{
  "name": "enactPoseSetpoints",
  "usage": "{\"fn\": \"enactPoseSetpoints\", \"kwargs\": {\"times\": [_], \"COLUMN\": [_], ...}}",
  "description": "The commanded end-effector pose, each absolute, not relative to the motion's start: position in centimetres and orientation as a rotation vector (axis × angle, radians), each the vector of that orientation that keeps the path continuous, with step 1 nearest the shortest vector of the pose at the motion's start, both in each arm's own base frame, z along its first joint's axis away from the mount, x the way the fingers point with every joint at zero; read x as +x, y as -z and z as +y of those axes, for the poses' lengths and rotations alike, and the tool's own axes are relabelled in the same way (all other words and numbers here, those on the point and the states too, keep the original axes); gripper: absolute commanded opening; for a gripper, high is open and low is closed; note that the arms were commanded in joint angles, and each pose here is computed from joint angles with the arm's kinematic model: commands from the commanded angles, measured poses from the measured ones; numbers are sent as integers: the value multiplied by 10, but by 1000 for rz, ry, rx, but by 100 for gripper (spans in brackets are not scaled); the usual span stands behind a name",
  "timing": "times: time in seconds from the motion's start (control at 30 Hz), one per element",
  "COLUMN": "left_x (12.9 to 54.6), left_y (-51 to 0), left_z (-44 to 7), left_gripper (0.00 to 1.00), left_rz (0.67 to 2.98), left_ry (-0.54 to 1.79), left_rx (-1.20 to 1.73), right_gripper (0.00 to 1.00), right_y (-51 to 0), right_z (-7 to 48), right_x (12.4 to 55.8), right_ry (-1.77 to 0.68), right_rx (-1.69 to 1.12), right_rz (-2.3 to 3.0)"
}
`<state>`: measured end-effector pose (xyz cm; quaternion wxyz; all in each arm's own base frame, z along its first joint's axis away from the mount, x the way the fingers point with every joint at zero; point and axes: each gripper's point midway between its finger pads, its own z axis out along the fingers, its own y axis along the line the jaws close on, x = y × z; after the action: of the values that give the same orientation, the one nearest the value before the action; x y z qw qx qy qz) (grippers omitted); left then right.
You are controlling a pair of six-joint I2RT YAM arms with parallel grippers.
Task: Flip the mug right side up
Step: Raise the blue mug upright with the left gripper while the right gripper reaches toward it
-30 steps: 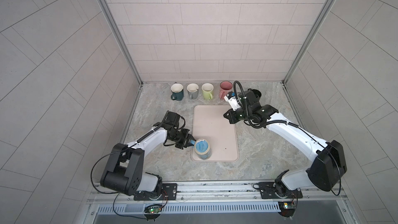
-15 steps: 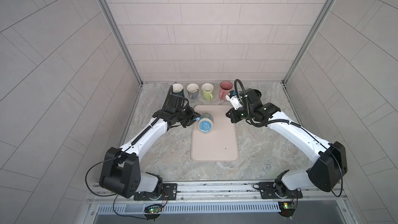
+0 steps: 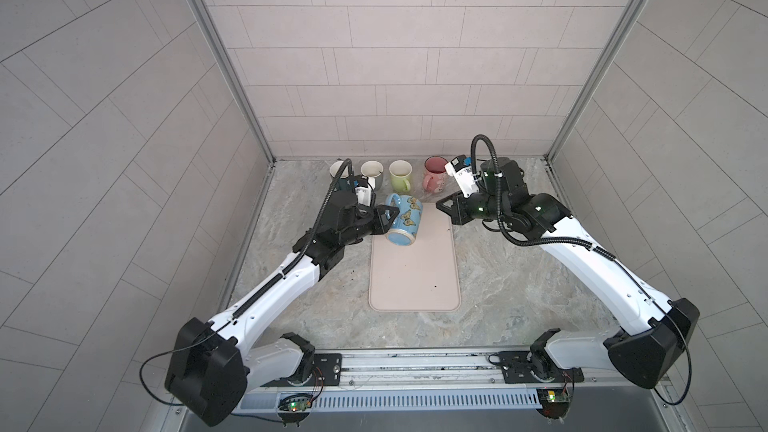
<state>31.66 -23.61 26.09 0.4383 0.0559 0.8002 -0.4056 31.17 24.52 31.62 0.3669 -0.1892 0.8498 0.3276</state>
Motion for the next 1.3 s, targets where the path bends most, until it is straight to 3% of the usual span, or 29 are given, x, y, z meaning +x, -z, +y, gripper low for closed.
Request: {"fn": "enactPoseSetpoints", "kwargs": {"times": [0.0,0.37,0.67,1.27], "left_x": [320,317,311,309], "left_y": [-345,-369,-369,-375], "left_z": [-227,-226,-246,-243], "left_gripper": [0,0,0,0], "left_rz": [1532,1340,1261,1194], "left_ry": [915,781,765,694], "left_rx": [228,267,304,253], "right_gripper": [5,12,29,34], "right_y": [-340,-365,-376,-351], "right_z": [258,297,307,314], "right_x": [305,310,316,322], "right_ry": [-1022,-1468,-1579,-1581], "right_rx": [-437,-294,-262,-214], "right_rz": [2150,2056,2000,2081]}}
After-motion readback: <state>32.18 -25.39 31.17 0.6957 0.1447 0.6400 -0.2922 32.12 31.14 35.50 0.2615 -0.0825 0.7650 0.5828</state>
